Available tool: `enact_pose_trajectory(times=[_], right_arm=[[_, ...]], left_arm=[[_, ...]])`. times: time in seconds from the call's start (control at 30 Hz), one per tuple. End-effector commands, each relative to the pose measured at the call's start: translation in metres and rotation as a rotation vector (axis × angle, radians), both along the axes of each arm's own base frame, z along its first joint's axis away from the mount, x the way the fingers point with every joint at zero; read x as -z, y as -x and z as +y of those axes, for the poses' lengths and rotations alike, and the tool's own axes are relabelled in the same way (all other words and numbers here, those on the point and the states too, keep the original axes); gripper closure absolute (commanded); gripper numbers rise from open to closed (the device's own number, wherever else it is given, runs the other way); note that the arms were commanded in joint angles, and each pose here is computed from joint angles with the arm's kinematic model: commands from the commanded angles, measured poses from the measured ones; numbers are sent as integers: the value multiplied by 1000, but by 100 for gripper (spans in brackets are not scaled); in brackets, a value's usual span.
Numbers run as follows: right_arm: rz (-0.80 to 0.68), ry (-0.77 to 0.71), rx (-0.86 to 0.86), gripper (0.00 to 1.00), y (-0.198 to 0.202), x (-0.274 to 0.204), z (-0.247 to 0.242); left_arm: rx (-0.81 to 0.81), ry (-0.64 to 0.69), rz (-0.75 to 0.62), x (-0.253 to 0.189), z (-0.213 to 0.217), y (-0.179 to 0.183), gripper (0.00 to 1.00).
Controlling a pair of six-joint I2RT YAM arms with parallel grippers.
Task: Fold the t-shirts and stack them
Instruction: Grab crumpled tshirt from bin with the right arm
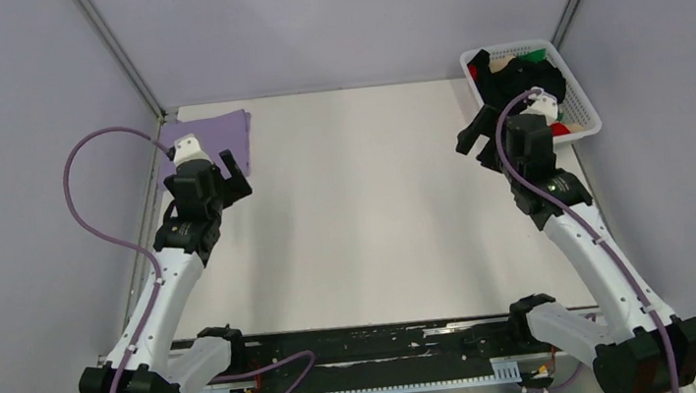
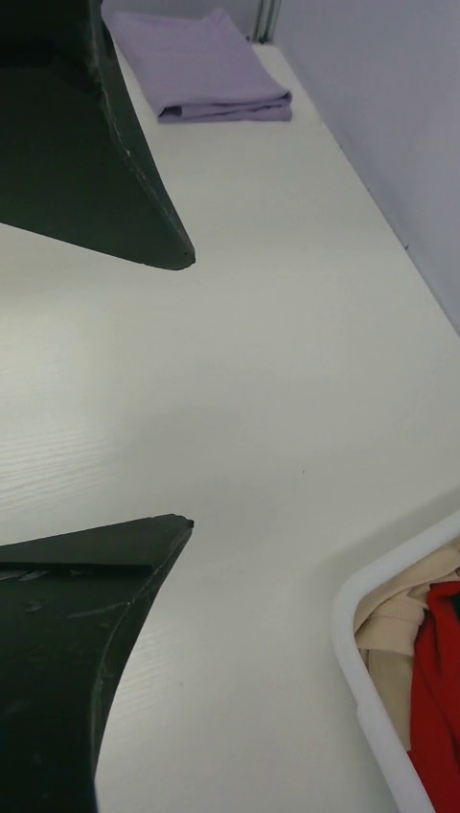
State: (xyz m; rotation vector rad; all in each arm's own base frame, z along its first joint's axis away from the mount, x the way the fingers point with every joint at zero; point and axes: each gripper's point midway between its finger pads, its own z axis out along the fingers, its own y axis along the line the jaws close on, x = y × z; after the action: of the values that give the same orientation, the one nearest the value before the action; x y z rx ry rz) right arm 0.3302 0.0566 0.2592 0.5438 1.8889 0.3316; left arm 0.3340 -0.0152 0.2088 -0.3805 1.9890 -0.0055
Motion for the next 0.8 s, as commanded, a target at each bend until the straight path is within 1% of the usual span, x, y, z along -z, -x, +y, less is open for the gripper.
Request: enact_pose_trajectory(times=[0.0,0.07,0.17,0.2,0.27,0.33,0.4,0.5,0.57,0.67,0.77], right_arm=[[-31,134,-40,0,-20,-27,-3],[-24,131,-18,0,-35,-32,-8],[-21,35,-77,0,-66,-43,-22],[-11,7,-73,0,-78,-43,-37],[3,29,7,0,-103,-39,-71],[10,96,97,0,-131,-33,-106],[15,145,139,0,-159,-29,-131],[32,146,133,3,-200,-16,-153],[67,138,147,6,-226,7,-168],[94,130,157,9,-254,28,-180],[125,138,180,13,-274,52,-191]], left_arm=[[-26,-5,-58,-22,5,-5,0],[-34,-10,-58,-22,6,-6,0],[-69,-32,-47,-21,13,-5,0],[-69,-36,-42,-20,14,-6,0],[-66,-35,-39,-17,13,-7,0],[-59,-34,-43,-17,12,-9,0],[-54,-31,-49,-17,11,-10,0],[-57,-27,-59,-16,10,-11,0],[-52,-17,-67,-15,9,-12,0],[-52,-14,-70,-14,8,-13,0],[-62,-19,-70,-14,10,-14,0]])
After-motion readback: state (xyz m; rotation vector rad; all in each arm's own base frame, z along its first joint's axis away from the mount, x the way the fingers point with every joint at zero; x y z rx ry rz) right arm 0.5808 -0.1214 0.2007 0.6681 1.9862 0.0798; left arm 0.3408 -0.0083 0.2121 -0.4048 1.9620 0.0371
